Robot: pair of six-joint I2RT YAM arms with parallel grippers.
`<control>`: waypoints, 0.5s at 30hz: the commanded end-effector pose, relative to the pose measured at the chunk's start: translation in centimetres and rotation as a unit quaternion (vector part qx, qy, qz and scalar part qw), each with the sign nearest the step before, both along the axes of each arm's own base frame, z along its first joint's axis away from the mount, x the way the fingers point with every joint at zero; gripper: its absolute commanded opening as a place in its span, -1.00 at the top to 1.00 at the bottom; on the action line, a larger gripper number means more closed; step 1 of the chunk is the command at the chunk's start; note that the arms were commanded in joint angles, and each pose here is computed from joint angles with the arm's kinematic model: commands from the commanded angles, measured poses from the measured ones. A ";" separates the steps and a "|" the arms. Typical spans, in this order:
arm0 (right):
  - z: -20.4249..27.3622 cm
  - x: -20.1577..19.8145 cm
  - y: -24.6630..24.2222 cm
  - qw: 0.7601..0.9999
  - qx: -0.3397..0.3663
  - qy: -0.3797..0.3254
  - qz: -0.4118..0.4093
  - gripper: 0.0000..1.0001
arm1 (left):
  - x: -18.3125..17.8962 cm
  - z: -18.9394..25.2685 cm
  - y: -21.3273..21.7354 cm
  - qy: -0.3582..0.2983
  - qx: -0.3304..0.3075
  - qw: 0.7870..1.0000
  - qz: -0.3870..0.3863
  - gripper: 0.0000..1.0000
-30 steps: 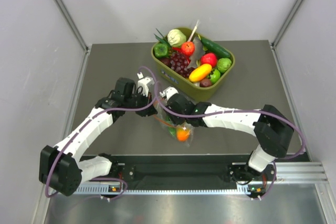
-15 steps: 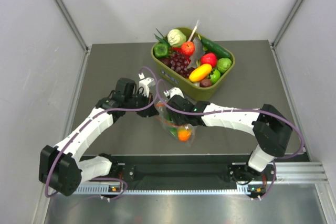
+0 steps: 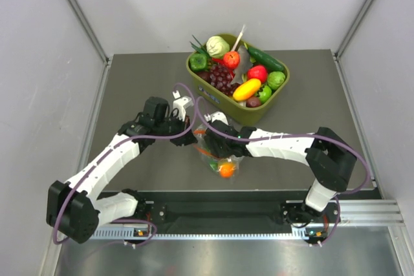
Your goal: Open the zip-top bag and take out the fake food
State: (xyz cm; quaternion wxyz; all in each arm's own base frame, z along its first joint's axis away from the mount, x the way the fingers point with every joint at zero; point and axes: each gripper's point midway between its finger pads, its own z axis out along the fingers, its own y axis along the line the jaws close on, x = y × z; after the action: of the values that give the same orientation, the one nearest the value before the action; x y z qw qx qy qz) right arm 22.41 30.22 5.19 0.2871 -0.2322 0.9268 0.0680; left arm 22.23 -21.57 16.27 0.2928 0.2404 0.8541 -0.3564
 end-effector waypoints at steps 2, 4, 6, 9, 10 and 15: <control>-4.3 -2.2 -4.2 0.995 -0.070 0.063 -0.025 -0.36 | 0.9 2.0 0.1 -0.058 -0.014 0.998 0.001 1.00; -4.9 -2.6 -4.8 0.994 -0.076 0.072 -0.028 -0.36 | 0.9 1.9 0.1 -0.056 -0.012 0.998 0.001 1.00; -5.6 -3.0 -5.2 0.993 -0.081 0.082 -0.029 -0.38 | 0.9 1.8 0.0 -0.055 -0.012 0.998 0.000 1.00; -6.4 -3.5 -5.6 0.992 -0.084 0.094 -0.026 -0.41 | 0.9 1.8 0.0 -0.054 -0.012 0.998 -0.001 1.00; -6.5 -3.6 -5.5 0.992 -0.081 0.097 -0.025 -0.40 | 0.9 1.7 0.0 -0.054 -0.011 0.998 -0.001 1.00; -6.1 -3.1 -5.1 0.994 -0.064 0.088 -0.023 0.53 | 1.0 1.7 0.0 -0.055 -0.009 0.998 0.001 1.00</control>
State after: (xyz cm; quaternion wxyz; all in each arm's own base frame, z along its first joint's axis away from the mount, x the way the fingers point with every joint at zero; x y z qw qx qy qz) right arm 21.87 30.88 2.89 0.2719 -0.2076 0.9330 0.1121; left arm 21.88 -21.64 15.91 0.2882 0.2437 0.8550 -0.3558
